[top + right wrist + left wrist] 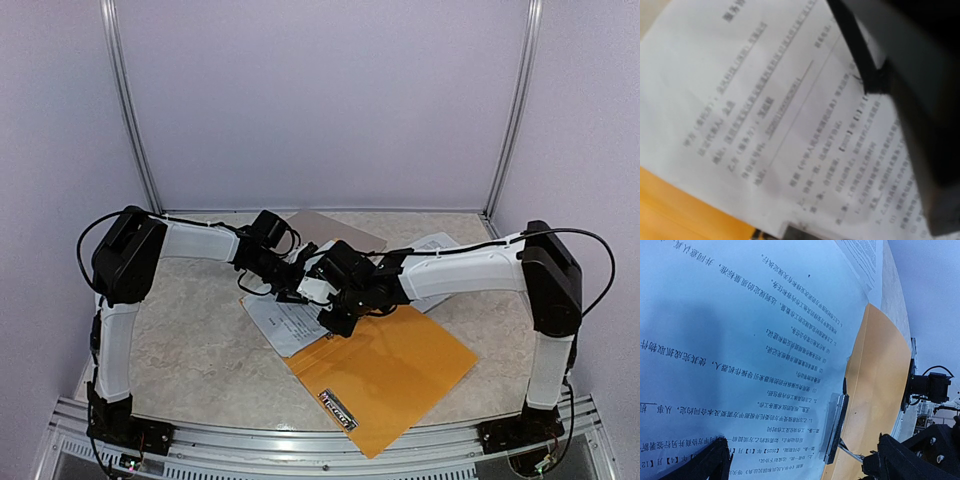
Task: Put the files into the folder
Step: Clamp the file with the spring clip on the folder.
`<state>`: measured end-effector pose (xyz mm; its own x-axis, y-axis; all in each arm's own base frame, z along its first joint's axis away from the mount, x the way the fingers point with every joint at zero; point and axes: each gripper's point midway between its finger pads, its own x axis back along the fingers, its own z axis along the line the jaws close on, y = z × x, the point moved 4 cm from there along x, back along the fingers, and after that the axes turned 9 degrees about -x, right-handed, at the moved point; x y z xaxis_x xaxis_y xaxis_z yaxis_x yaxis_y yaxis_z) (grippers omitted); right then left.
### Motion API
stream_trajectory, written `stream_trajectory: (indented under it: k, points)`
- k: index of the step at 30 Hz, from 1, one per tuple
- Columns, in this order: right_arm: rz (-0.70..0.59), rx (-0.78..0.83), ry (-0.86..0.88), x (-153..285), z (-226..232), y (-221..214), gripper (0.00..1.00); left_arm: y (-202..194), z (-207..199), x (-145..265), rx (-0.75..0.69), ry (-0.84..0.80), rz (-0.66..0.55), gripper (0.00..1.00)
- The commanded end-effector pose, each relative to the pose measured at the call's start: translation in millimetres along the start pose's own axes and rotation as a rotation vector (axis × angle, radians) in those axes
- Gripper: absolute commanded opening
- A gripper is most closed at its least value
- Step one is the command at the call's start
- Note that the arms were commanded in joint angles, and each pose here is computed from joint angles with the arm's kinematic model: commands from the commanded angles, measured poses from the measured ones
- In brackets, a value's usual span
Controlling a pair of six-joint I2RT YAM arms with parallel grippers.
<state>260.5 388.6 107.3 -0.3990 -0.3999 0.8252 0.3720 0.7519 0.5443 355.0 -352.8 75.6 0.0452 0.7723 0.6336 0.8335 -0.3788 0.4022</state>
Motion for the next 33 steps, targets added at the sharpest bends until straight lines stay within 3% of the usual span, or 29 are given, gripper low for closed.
stream_trajectory:
  k: [1, 12, 20, 27, 33]
  points:
    - [0.024, -0.004, -0.041, -1, -2, 1, 0.31, -42, 21, -25, 0.107, 0.034, 0.137, 0.99]
    - [0.086, -0.161, -0.139, 7, -28, -27, 0.32, -45, 22, -25, 0.110, 0.038, 0.142, 0.99]
    - [0.051, -0.310, -0.152, 19, -44, -37, 0.37, -48, 23, -25, 0.112, 0.039, 0.146, 0.99]
    - [0.047, -0.415, -0.149, 18, -57, -49, 0.48, -50, 23, -25, 0.115, 0.039, 0.145, 0.99]
    - [-0.061, -0.410, -0.006, 37, -44, -34, 0.63, -50, 23, -25, 0.114, 0.040, 0.146, 0.99]
